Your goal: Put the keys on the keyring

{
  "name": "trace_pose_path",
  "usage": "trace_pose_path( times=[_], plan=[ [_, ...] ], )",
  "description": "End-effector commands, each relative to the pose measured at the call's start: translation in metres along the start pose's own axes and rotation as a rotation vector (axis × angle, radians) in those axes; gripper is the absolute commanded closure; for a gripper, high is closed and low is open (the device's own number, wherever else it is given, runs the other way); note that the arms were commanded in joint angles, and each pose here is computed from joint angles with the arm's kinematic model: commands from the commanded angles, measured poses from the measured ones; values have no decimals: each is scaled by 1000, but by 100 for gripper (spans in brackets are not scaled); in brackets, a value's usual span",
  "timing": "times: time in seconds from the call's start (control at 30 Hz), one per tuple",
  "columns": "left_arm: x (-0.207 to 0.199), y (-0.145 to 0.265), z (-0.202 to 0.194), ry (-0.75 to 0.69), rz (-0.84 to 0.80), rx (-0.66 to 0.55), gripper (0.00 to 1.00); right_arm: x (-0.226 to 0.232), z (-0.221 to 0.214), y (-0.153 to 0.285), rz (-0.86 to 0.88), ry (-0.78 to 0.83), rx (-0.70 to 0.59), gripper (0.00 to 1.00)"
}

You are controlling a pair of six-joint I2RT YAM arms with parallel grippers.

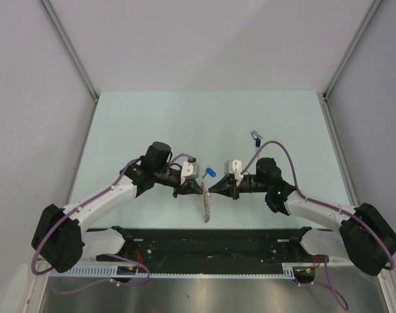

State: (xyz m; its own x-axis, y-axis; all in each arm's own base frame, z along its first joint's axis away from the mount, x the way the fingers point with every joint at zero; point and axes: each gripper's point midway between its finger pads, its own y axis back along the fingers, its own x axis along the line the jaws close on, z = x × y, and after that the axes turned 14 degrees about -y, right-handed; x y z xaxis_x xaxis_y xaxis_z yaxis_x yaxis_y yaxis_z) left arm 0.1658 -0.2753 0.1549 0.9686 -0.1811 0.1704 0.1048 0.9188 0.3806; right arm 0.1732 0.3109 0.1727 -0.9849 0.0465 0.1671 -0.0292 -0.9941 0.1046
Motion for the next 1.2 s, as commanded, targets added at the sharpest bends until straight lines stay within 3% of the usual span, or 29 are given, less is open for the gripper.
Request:
trace_pose_path(
  times=[0.0,1.17],
  plan=[
    [-1,1,21,-60,-36,-66,100,-1,10,-1,6,30,-25,100],
    [-6,-1,22,-49,-73,-77,100,7,10,-9,65,44,-8,100]
  ],
)
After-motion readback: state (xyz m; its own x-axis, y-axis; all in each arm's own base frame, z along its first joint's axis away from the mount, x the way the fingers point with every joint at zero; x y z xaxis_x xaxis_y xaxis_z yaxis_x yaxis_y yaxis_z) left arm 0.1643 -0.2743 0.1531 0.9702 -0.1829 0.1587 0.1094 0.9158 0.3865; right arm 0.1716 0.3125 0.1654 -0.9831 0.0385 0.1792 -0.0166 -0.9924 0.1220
